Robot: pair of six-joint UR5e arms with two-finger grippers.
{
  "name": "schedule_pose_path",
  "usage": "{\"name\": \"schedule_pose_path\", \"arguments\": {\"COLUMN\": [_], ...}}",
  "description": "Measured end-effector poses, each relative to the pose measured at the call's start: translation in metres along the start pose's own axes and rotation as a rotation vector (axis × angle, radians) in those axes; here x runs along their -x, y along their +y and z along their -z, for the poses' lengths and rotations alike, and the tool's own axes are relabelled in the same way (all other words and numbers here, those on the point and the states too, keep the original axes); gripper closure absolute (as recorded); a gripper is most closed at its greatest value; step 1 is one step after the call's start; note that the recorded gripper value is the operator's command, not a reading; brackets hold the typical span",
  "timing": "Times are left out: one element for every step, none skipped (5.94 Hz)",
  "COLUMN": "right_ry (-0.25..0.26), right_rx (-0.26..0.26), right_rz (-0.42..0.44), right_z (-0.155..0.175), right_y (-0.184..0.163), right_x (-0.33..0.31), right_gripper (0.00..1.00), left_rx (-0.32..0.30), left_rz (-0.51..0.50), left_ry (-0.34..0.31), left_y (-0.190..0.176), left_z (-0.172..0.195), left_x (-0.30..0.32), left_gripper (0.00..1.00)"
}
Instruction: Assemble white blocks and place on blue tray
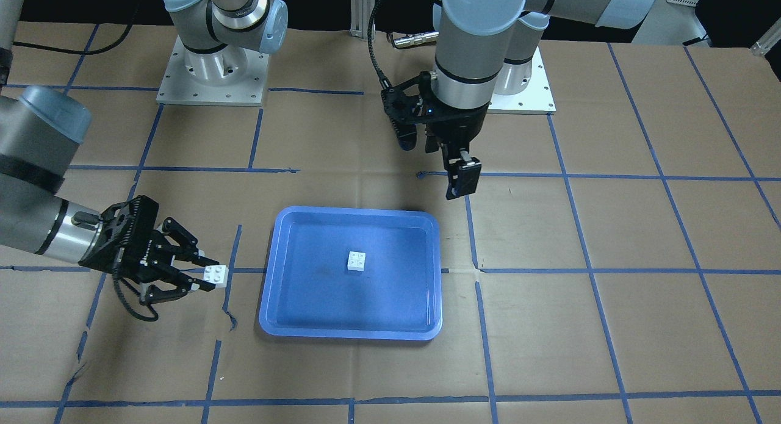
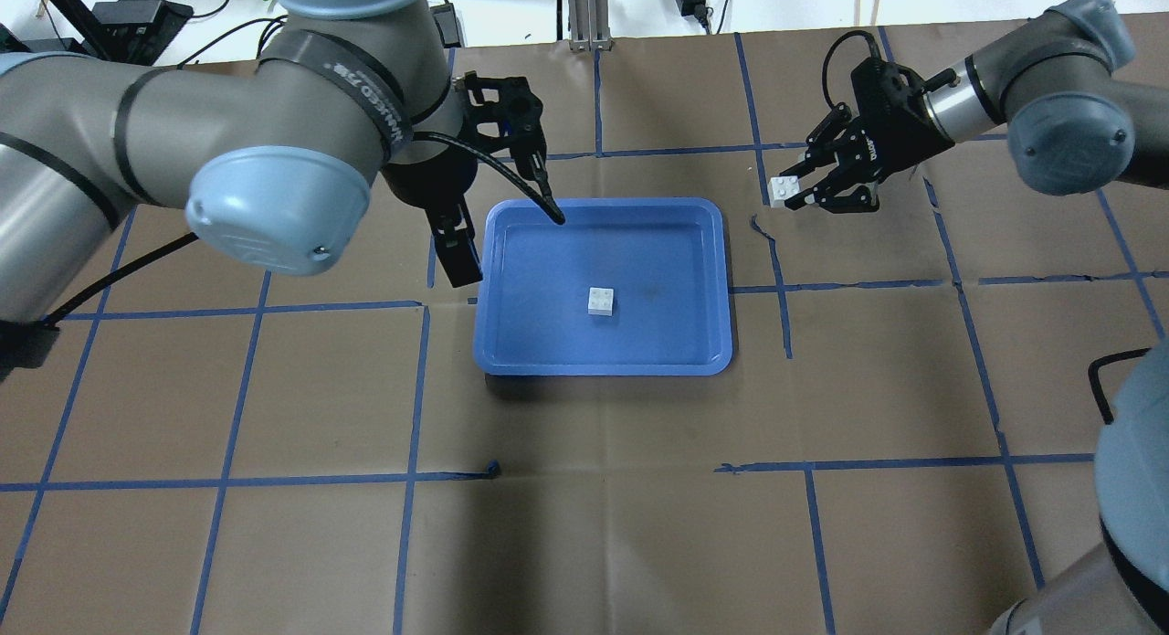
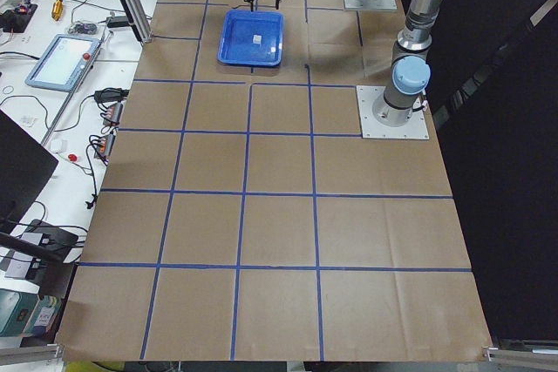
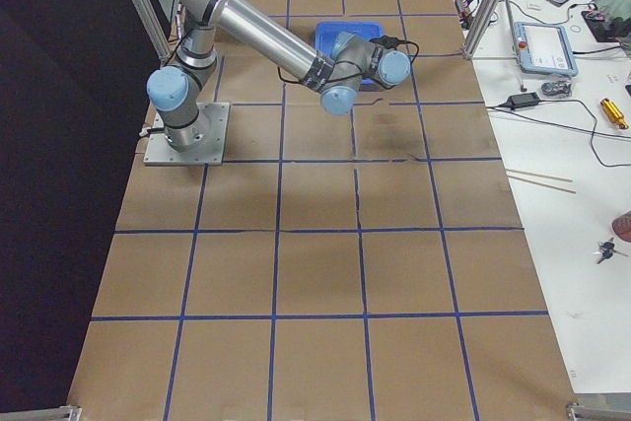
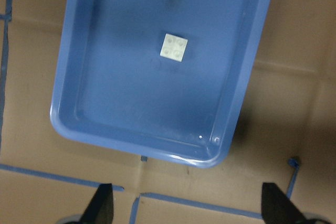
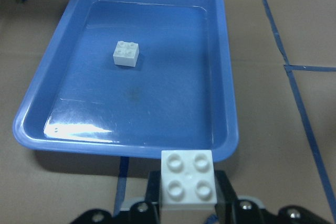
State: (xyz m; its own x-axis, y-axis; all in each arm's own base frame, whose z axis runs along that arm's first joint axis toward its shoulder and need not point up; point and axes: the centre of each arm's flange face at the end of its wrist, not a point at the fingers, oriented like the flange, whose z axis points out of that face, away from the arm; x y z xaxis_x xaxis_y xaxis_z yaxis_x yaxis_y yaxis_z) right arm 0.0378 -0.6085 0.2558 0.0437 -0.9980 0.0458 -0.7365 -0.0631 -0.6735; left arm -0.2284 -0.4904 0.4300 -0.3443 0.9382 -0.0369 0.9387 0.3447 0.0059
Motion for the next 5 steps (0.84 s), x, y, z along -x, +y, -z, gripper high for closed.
{"name": "schedule_pose_path", "arguments": {"right_ry": [-0.016, -0.012, 0.012, 0.04, 0.058], "right_rx": [0.002, 0.012, 0.013, -0.003, -0.018], "right_rz": [0.008, 0.003, -0.012, -0.032, -0.044], "right_z": [-0.024, -0.052, -0.08, -0.1, -0.116], "right_y": [-0.016, -0.03, -0.042, -0.049, -0.056], "right_x": [0.009, 0.018, 0.03, 0.041, 0.05], "right_gripper": [0.91, 0.91, 0.91, 0.91, 0.91], "left_rx": [0.0, -0.014, -0.034, -0.052, -0.063], "left_rz": [0.161, 0.361, 0.614, 0.848, 1.005], "left_ry": [-0.011, -0.029, -0.044, -0.049, -0.048], "left_y": [0.025, 0.04, 0.051, 0.057, 0.06], "left_z": [0.015, 0.031, 0.045, 0.053, 0.057], "left_x": [0.009, 0.007, 0.005, 0.005, 0.005], "left_gripper": [0.01, 0.01, 0.01, 0.01, 0.01]}}
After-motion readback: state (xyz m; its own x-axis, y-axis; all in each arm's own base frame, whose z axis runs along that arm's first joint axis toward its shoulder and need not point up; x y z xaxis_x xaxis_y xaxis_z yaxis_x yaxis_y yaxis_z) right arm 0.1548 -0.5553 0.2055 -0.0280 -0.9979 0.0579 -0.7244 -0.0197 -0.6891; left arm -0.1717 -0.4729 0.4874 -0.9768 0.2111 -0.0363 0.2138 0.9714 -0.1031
